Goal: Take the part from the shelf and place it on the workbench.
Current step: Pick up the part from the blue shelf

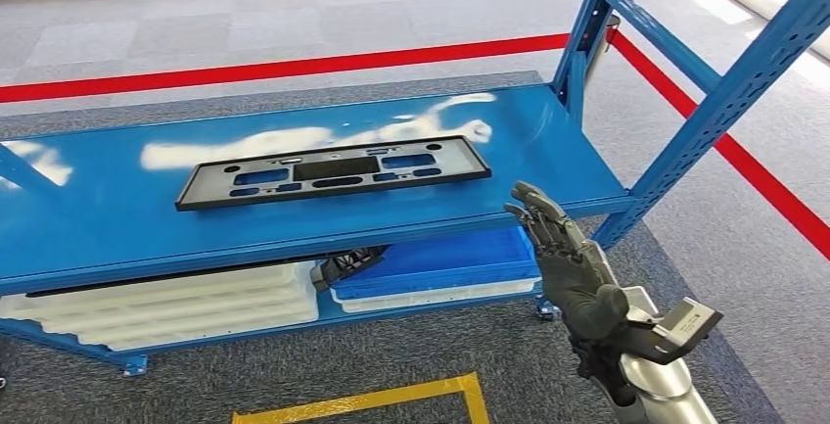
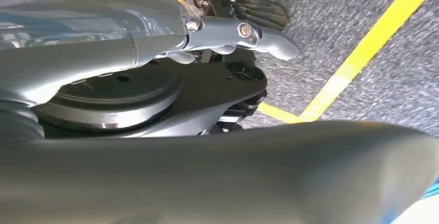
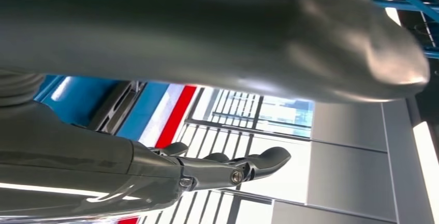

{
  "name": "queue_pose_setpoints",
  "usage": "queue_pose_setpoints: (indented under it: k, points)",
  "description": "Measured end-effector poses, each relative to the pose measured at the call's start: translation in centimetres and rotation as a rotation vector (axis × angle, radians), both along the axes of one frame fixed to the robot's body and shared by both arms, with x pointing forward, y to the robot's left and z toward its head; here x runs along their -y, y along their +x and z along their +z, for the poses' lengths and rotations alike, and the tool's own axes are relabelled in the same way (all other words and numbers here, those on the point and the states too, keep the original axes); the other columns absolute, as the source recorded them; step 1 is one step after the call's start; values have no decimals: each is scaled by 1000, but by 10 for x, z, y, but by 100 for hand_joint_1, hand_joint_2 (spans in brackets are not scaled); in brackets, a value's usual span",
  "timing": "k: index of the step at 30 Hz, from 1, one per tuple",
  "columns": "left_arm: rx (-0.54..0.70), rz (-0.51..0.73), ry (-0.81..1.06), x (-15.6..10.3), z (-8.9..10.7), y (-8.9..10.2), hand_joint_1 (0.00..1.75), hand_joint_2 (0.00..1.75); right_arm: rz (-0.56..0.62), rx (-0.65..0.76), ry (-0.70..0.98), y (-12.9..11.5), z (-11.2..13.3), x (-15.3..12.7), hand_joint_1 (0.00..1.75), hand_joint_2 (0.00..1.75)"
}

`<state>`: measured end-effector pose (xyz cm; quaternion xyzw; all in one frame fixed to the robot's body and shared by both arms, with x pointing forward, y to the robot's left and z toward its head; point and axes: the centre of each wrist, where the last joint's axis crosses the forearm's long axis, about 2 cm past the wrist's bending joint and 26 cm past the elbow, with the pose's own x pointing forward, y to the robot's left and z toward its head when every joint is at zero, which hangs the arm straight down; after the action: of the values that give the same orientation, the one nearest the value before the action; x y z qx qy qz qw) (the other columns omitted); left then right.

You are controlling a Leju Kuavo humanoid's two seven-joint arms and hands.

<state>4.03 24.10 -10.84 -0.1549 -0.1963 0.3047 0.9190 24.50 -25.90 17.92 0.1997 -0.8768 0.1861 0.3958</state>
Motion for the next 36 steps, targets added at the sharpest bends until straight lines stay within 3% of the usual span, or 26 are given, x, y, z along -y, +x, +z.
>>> queue_pose_setpoints:
  k: [36]
  points:
    - [18, 4, 6, -3, 0, 1, 0, 0, 0, 9, -8, -2, 1, -1, 0, 0]
